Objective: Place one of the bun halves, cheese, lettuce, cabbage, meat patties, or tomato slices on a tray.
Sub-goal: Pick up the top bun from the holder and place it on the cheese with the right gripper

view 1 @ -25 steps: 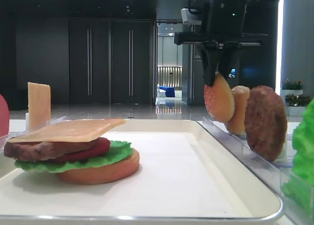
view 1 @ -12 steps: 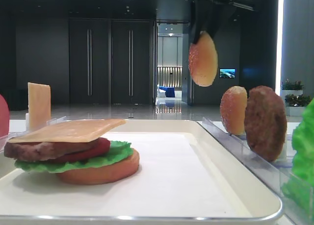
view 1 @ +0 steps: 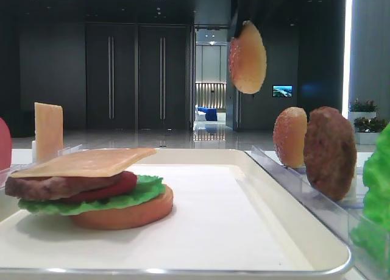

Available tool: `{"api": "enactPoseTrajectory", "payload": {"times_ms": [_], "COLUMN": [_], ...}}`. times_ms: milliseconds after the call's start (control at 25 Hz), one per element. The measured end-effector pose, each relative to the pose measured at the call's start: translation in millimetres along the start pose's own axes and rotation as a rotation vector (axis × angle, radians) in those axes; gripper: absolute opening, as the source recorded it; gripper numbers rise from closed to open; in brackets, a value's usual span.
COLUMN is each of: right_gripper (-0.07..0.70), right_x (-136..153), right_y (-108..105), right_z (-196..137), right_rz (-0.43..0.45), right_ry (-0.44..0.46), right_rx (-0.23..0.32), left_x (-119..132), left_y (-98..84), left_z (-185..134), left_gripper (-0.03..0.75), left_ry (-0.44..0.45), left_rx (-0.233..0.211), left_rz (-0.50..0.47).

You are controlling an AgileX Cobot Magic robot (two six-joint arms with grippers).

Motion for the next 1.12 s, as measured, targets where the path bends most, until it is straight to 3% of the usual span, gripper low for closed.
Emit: {"api": "enactPoseTrajectory", "payload": {"times_ms": [160,360,520,760,920,1120], "right_gripper": [0.148,0.148,0.148,0.148,0.148,0.148], "right_x": [-6.9,-15.9,-25.7,-25.1,-25.9,-34.7], "right_y": [3.9,6.9,24.1,56.0,76.0,103.4], "right_z": [-24.6,-84.6,-115.3,-124.0,-121.0,-112.6], "right_rz": [-0.027,-0.035,-0.003,0.057,0.197,0.483], "right_ry": [0.039,0.142,0.147,0.105,0.045,-0.045], "right_rx": [-0.002,0.025,0.036,0.028,0.009,0.002], "left_x": [0.0,0.0,0.0,0.0,0.0,0.0], "left_y": [0.1,0.1,0.1,0.1,0.1,0.1], "left_z": [0.0,0.0,0.0,0.0,0.0,0.0], "left_gripper": [0.159,0.159,0.159,0.159,0.159,0.159], "left_ry": [0.000,0.000,0.000,0.000,0.000,0.000], "left_rx": [0.000,0.000,0.000,0.000,0.000,0.000], "left_rz": [0.001,0.001,0.001,0.001,0.001,0.001]}}
Point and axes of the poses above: a point on each arm's last joint axis where the gripper is mounted, x pointing out along that axis toward the gripper, y along the wrist's bending axis when the last joint is at zero, z = x × y, the point moved 1 cm from there along x, pointing out along that axis toward the gripper
